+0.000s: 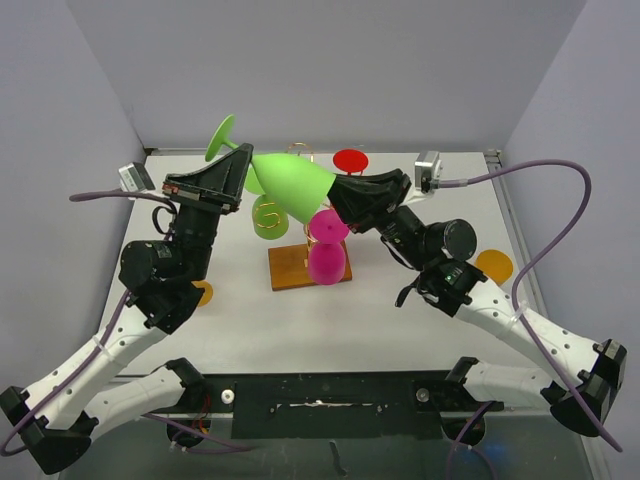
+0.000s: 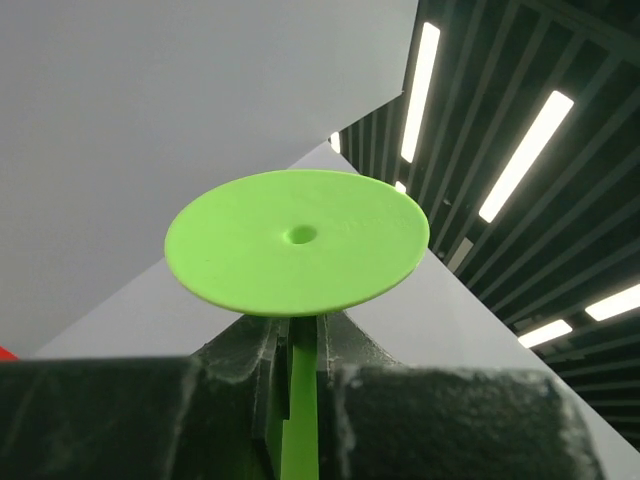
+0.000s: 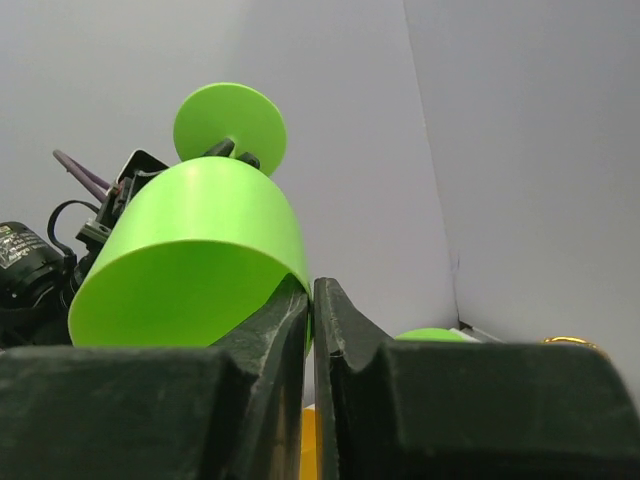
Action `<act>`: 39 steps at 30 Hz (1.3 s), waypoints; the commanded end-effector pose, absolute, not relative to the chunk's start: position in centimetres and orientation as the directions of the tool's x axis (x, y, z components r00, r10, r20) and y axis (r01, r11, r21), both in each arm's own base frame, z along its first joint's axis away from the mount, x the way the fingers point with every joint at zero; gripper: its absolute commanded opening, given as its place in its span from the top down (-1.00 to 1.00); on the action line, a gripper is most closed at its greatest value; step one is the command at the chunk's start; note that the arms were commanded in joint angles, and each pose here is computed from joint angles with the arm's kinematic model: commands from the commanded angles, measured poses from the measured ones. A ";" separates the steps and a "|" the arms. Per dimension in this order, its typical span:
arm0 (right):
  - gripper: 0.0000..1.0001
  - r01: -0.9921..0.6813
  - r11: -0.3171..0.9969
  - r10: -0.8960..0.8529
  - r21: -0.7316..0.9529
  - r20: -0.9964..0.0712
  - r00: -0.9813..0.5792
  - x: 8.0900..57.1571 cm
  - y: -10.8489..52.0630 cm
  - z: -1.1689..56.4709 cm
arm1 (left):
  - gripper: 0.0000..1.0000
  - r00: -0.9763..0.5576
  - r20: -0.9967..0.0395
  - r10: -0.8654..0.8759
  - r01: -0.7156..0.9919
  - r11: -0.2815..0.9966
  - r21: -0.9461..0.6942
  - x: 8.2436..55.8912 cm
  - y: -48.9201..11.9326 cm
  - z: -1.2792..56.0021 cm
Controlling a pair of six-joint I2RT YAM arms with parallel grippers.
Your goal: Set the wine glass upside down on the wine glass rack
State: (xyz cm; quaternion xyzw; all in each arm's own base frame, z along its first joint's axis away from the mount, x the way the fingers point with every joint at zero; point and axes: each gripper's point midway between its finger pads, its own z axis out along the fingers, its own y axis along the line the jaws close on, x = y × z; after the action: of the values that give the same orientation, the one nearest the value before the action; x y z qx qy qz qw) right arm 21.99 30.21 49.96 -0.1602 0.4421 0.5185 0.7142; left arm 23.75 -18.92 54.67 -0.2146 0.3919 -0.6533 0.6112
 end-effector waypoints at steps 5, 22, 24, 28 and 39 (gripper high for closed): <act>0.55 -0.901 0.372 0.626 0.224 -0.777 0.066 20.6 29.7 51.5 | 1.00 -0.095 -0.204 -0.974 0.676 0.087 -0.731 22.9 -17.5 55.8; -0.07 -0.828 0.501 0.480 0.252 -0.877 0.024 21.2 27.8 48.3 | 1.00 0.134 -0.667 -0.733 0.651 0.572 -0.499 21.2 -16.5 53.2; -0.10 -0.820 0.511 0.468 0.258 -0.884 0.013 21.4 27.9 48.5 | 1.00 0.158 -0.702 -0.694 0.644 0.611 -0.460 20.8 -16.1 53.0; -0.18 -0.817 0.494 0.457 0.298 -0.888 -0.048 21.5 28.4 49.5 | 1.00 0.176 -0.814 -0.553 0.647 0.688 -0.328 20.1 -16.5 51.5; -0.33 -0.890 0.252 0.450 0.379 -0.860 -0.239 19.4 33.0 52.0 | 1.00 0.146 -0.937 -0.319 0.680 0.720 -0.139 18.7 -17.3 45.7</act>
State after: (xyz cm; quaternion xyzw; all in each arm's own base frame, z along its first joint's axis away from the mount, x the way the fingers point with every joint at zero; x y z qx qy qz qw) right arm 21.55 31.45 50.44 -0.1789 0.5566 0.5212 0.6217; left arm 19.57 -16.44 47.60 0.0956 0.5533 -0.3527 0.7486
